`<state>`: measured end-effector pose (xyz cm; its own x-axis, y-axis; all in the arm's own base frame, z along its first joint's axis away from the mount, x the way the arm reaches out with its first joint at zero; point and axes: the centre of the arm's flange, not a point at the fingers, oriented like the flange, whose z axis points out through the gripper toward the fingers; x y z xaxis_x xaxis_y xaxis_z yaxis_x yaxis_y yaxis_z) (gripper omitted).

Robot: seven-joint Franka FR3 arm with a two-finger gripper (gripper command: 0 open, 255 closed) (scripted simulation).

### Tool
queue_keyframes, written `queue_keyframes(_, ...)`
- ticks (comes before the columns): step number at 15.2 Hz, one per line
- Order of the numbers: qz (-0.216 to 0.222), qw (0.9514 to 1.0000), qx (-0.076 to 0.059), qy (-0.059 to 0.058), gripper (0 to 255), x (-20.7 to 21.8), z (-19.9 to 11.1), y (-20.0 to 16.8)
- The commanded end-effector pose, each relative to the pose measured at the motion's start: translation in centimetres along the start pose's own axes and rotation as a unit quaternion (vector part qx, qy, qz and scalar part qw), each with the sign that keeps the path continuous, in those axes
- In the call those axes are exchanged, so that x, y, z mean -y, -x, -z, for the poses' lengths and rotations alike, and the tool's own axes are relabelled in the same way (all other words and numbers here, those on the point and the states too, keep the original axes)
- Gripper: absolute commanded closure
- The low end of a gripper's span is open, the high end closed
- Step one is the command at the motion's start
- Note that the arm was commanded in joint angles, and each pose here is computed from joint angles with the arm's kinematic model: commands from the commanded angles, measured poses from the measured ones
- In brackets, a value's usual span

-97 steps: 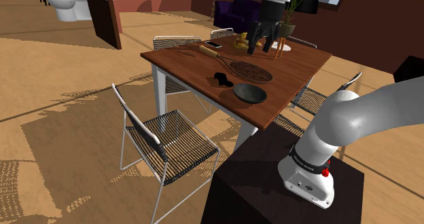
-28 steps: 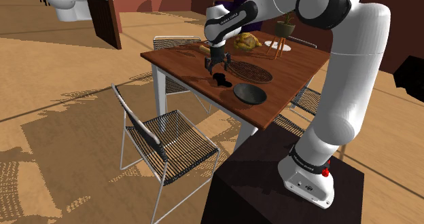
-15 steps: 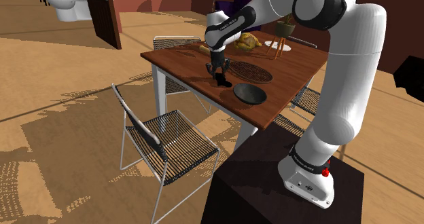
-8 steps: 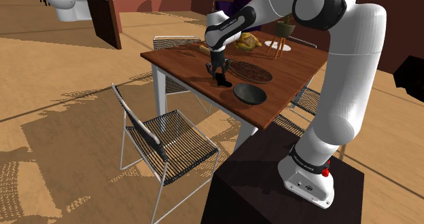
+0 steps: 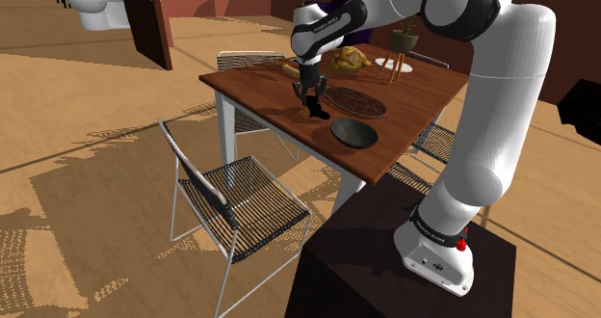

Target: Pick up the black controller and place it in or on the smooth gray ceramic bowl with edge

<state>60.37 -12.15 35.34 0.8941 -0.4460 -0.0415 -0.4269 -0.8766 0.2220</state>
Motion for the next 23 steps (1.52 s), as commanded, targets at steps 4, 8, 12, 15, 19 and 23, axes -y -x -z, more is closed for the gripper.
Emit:
queue_keyframes(4,0.0,1.0,0.0,0.0,255,-0.6,2.6,0.2)
queue_keyframes(8,0.0,1.0,0.0,0.0,255,-1.1,4.6,0.3)
queue_keyframes(12,0.0,1.0,0.0,0.0,255,-1.5,6.7,0.4)
queue_keyframes(15,0.0,1.0,0.0,0.0,255,-1.9,8.2,0.4)
queue_keyframes(19,0.0,1.0,0.0,0.0,255,-3.3,8.6,4.2)
queue_keyframes(23,0.0,1.0,0.0,0.0,255,-5.1,8.4,9.2)
